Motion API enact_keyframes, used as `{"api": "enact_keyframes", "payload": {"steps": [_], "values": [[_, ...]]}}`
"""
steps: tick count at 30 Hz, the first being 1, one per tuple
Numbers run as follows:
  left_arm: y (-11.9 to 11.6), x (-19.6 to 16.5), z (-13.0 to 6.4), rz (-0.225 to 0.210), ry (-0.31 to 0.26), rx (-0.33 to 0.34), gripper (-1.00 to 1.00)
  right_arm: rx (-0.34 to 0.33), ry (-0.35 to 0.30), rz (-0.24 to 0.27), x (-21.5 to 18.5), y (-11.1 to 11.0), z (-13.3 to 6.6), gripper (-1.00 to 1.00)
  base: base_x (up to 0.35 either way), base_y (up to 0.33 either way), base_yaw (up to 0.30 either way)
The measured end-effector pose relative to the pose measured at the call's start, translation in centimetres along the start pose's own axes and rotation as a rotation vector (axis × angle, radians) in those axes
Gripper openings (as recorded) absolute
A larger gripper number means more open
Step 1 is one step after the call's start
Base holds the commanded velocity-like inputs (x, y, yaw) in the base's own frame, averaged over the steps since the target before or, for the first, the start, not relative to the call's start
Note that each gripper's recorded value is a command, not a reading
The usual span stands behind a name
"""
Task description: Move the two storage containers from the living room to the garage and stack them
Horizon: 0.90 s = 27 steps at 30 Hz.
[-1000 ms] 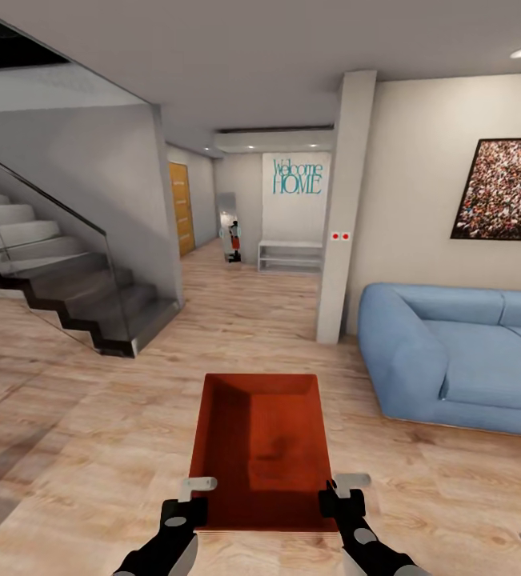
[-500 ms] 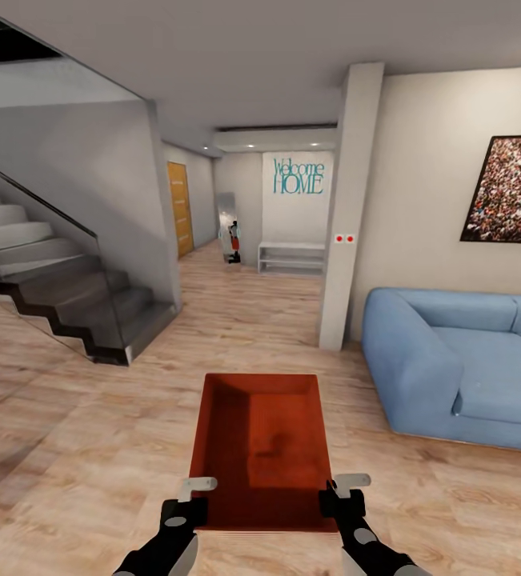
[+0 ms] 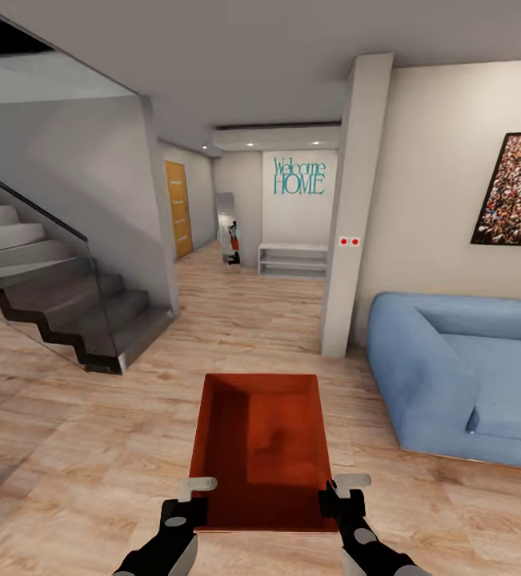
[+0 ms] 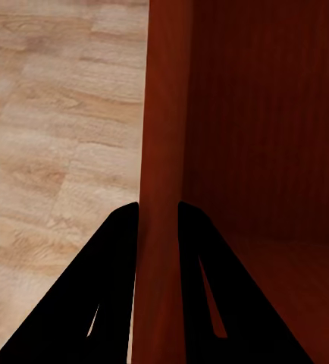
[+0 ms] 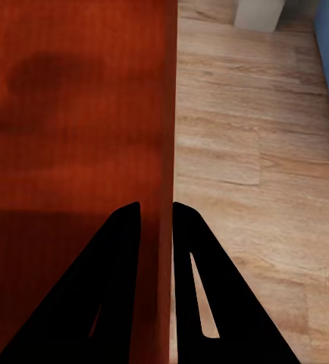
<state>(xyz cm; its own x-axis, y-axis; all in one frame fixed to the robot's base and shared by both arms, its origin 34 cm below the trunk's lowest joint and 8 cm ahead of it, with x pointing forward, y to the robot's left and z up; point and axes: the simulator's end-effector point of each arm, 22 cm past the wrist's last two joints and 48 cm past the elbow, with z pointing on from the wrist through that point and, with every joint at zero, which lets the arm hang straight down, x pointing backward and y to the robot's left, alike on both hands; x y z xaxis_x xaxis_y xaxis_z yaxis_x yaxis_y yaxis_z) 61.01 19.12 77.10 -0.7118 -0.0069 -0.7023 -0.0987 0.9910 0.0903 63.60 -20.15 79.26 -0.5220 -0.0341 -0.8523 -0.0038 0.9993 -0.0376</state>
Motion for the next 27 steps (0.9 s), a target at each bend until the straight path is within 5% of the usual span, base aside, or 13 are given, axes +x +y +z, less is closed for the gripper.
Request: {"api": "enact_keyframes", "payload": {"steps": [27], "values": [[0.0,0.0,0.0,0.0,0.0,0.0,-1.0,0.0,0.0,0.0,0.01,0.0,-0.01,-1.0,0.32,0.0,0.0]]}}
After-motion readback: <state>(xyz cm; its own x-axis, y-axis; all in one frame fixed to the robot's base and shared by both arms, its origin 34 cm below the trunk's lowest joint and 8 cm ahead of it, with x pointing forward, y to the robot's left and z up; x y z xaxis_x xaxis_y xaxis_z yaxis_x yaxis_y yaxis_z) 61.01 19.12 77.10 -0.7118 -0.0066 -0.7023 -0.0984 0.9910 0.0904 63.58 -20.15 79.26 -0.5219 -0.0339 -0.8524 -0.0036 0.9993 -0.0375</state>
